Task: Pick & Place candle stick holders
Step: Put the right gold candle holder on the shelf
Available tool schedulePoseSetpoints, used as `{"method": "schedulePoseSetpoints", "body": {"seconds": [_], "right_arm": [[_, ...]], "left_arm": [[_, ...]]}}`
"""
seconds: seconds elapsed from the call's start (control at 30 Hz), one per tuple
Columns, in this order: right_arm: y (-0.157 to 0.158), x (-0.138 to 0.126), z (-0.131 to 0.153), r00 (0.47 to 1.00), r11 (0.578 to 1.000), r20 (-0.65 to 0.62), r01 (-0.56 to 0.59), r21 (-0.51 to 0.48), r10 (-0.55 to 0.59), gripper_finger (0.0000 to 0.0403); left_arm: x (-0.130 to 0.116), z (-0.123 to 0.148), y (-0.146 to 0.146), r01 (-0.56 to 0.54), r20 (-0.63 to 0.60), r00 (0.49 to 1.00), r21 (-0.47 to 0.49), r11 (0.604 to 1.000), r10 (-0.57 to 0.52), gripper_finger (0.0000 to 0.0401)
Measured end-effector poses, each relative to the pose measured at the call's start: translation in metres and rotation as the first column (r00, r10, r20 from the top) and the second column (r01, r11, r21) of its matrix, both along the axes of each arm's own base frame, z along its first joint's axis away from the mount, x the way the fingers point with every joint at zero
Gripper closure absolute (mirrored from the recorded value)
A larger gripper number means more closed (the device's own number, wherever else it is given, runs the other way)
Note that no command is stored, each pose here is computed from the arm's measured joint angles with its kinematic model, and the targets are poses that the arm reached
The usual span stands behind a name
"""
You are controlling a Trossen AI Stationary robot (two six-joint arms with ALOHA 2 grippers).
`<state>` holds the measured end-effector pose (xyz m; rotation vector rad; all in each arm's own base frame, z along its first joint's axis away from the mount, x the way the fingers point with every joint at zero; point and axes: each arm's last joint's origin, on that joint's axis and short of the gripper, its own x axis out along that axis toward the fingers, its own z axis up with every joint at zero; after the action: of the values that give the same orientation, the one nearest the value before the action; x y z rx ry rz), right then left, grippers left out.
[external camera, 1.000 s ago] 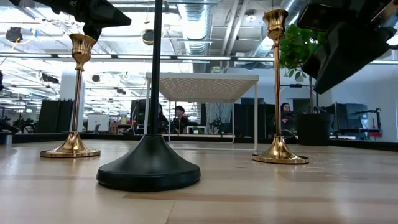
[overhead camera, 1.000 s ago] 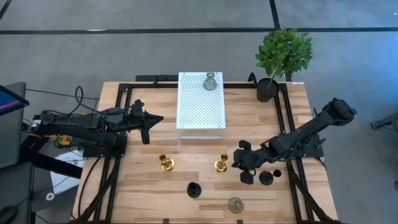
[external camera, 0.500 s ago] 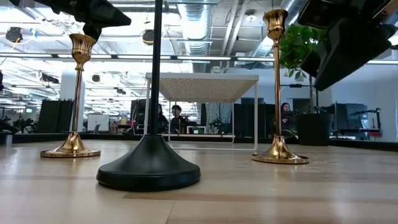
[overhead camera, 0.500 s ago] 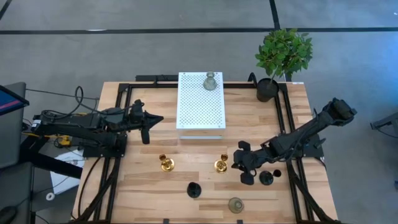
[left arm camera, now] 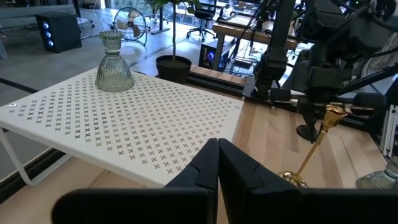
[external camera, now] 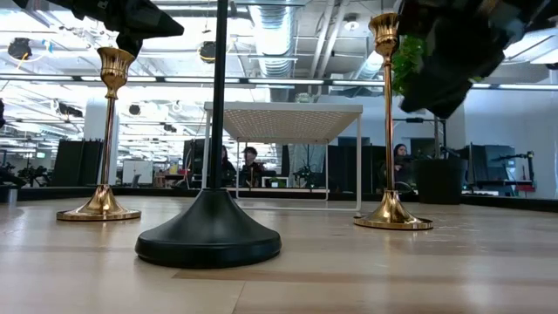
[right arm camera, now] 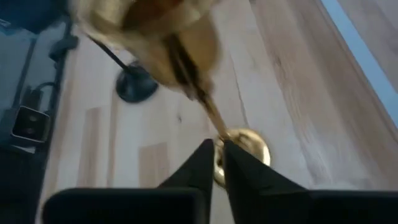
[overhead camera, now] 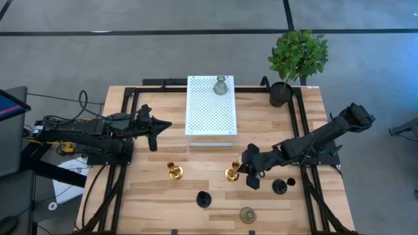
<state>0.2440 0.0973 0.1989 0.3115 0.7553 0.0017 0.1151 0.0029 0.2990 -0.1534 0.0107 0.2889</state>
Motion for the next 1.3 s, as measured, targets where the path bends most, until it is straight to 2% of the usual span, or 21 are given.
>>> {"method": "schedulePoseSetpoints", "body": {"seconds": [0.33,0.43,0.53,0.7,0.87,1.03,1.3], "right_arm": [[0.005,-0.001,0.001,0.999,1.0,0.017,-0.028,-0.002,0.028,0.0194],[0.006,0.002,0.005,0.998,1.0,0.065,-0.027,0.016,0.026,0.016],[0.007,0.006,0.006,0.995,0.999,0.1,-0.024,0.028,0.021,0.0149],[0.003,0.007,0.006,0.995,1.0,0.101,-0.008,0.028,0.005,0.0161],[0.0,0.011,0.01,0.99,0.999,0.141,0.008,0.044,-0.014,0.0198],[-0.003,0.013,0.011,0.988,0.999,0.152,0.018,0.049,-0.025,0.0254],[-0.002,0.013,0.01,0.989,0.999,0.149,0.014,0.05,-0.021,0.0365]], "left_arm": [[0.0,-0.001,0.0,0.0,-0.005,1.0,0.0,1.0,0.0,0.0393],[0.0,-0.001,0.0,0.0,-0.006,1.0,0.0,1.0,0.0,0.0393],[0.0,-0.001,0.0,0.0,-0.006,1.0,0.0,1.0,0.0,0.0393],[0.0,-0.001,0.0,0.0,-0.006,1.0,0.0,1.0,0.0,0.0393],[0.0,-0.001,0.0,0.0,-0.006,1.0,0.0,1.0,0.0,0.0393],[0.0,-0.001,0.0,0.0,-0.006,1.0,0.0,1.0,0.0,0.0393],[0.0,-0.001,0.0,0.0,-0.006,1.0,0.0,1.0,0.0,0.0393]]}}
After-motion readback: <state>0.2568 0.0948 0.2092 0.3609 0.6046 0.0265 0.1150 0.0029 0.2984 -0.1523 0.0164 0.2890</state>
